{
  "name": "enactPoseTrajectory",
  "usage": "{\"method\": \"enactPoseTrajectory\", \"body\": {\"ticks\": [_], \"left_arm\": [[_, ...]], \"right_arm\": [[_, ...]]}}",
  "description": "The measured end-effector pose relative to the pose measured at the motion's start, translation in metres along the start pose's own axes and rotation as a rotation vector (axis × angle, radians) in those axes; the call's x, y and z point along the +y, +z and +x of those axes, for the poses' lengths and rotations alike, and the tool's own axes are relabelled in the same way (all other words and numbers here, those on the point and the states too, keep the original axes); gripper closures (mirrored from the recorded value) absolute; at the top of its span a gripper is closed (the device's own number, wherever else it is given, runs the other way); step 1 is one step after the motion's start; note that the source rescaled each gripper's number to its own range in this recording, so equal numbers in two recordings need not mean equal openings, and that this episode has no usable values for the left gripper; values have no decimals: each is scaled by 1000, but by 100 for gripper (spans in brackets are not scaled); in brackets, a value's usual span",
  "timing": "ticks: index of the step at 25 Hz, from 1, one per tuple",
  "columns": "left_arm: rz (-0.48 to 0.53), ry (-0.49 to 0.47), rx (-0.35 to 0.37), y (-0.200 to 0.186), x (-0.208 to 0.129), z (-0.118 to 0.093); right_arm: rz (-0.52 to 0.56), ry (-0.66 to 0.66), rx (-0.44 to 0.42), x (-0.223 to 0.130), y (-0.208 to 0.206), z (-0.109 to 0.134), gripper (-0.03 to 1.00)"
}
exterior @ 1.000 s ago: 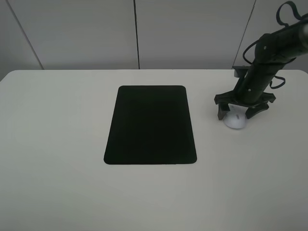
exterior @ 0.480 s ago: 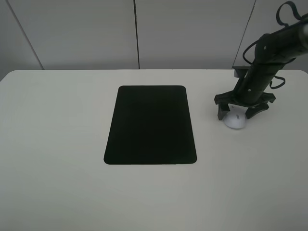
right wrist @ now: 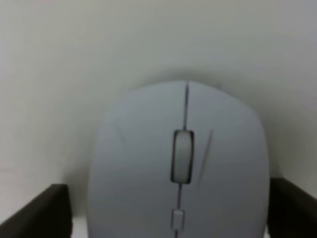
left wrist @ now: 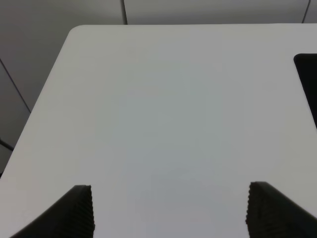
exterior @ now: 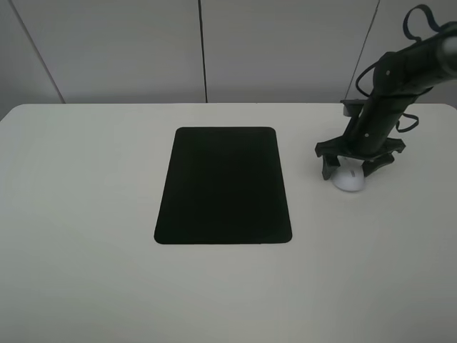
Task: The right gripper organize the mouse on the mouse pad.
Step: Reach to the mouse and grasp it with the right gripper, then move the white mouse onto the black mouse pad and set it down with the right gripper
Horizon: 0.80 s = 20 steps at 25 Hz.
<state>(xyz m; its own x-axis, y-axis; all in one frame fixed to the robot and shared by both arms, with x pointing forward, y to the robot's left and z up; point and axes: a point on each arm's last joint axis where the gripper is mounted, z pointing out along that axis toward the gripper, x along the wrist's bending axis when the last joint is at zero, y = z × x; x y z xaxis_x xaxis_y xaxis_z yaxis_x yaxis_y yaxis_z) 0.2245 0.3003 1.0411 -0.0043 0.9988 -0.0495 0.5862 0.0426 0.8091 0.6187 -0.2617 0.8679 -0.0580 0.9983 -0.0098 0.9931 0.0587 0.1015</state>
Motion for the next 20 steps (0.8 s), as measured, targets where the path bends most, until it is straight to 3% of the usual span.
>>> {"method": "enactPoseTrajectory", "body": {"ticks": [1, 2, 20], "left_arm": [[0, 0, 0, 0, 0, 0], [0, 0, 0, 0, 0, 0], [0, 0, 0, 0, 0, 0]], "right_arm": [[1, 0, 0, 0, 0, 0, 64], [3, 1, 0, 0, 0, 0, 96], [11, 5, -1, -1, 0, 0, 97]]}}
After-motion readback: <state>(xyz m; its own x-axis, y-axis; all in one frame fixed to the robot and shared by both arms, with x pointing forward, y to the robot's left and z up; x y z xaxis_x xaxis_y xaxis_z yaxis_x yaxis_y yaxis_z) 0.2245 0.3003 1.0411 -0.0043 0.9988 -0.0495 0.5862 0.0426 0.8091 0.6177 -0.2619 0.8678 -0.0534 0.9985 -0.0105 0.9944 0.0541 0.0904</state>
